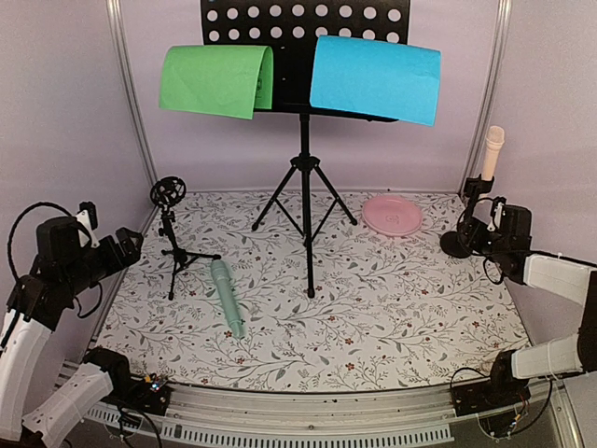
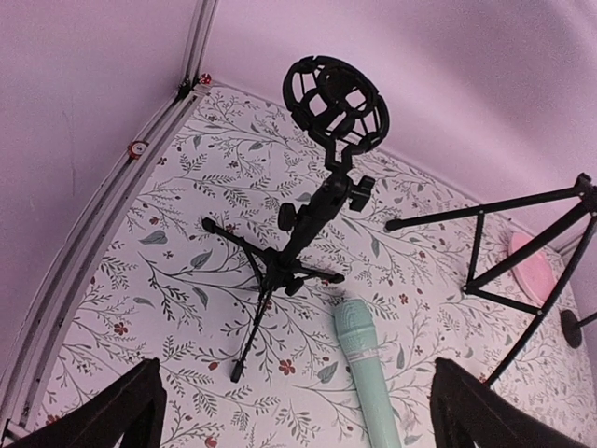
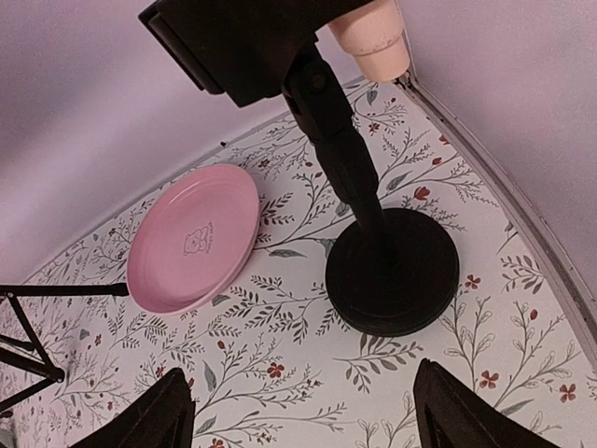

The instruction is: Pack up the instrument practice props

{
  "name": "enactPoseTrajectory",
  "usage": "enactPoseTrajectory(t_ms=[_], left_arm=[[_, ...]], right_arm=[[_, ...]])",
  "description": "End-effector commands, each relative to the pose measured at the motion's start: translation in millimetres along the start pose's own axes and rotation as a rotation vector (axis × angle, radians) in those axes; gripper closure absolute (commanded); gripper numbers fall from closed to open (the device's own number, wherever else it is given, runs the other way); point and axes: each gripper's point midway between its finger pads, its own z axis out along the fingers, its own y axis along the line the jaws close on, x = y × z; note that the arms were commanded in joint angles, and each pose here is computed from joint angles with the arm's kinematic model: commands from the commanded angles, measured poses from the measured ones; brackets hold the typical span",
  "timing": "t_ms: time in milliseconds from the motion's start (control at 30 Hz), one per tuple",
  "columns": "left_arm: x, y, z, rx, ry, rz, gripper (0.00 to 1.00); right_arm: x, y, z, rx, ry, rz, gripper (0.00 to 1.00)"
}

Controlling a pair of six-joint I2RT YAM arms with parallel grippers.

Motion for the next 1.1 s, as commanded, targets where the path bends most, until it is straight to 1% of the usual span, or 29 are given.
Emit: enactPoseTrajectory(t_ms=[0,100,233,333,500,600,667,800,967,1067], left_arm=[[-4.8,-1.0,-2.0,0.021,-0.034,0.004,0.01],[-5.9,0.0,-2.4,0.020,-0.037,0.003,0.01],[-7.9,2.1,-3.6,0.014,-0.049,-0.001,0.01],[-9.0,2.8,-4.4,0.016,-0.057,-0.002,0.01],[-9.5,3.3,-4.8,0.014,-0.061,-0.001,0.01],[-10.2,4.4,-4.8,0.008,-0.064,-0.004,0.01],[-9.8,5.3,-4.1,0.004,-0.062,-0.005,0.01],[-10.4,6.7,-3.8,-0.001,-0.063,-0.008,0.01],[-12.0,9.4,-3.9,-0.010,-0.069,-0.013,0.01],[-12.5,10.8,-3.4,-0.014,-0.070,-0.015,0.01]], right_arm=[[-38.6,16.0,15.9,-0.075,-0.169,-0.054,0.17],[-36.0,16.8,34.0,-0.081,-0.150,-0.073,0.21],[-40.3,14.3,53.8,-0.068,-0.166,-0.126,0.28],[-44.7,11.3,65.7,-0.077,-0.193,-0.172,0.30],[-65.4,-0.9,81.5,-0.097,-0.232,-0.146,0.33],[-65.4,-1.4,92.1,-0.116,-0.215,-0.133,0.40],[-64.3,1.6,97.8,-0.137,-0.203,-0.131,0.47],[-65.1,3.1,102.4,-0.149,-0.203,-0.139,0.51],[-54.4,9.3,104.7,-0.197,-0.175,-0.191,0.62],[-52.7,13.6,102.0,-0.224,-0.181,-0.209,0.65]])
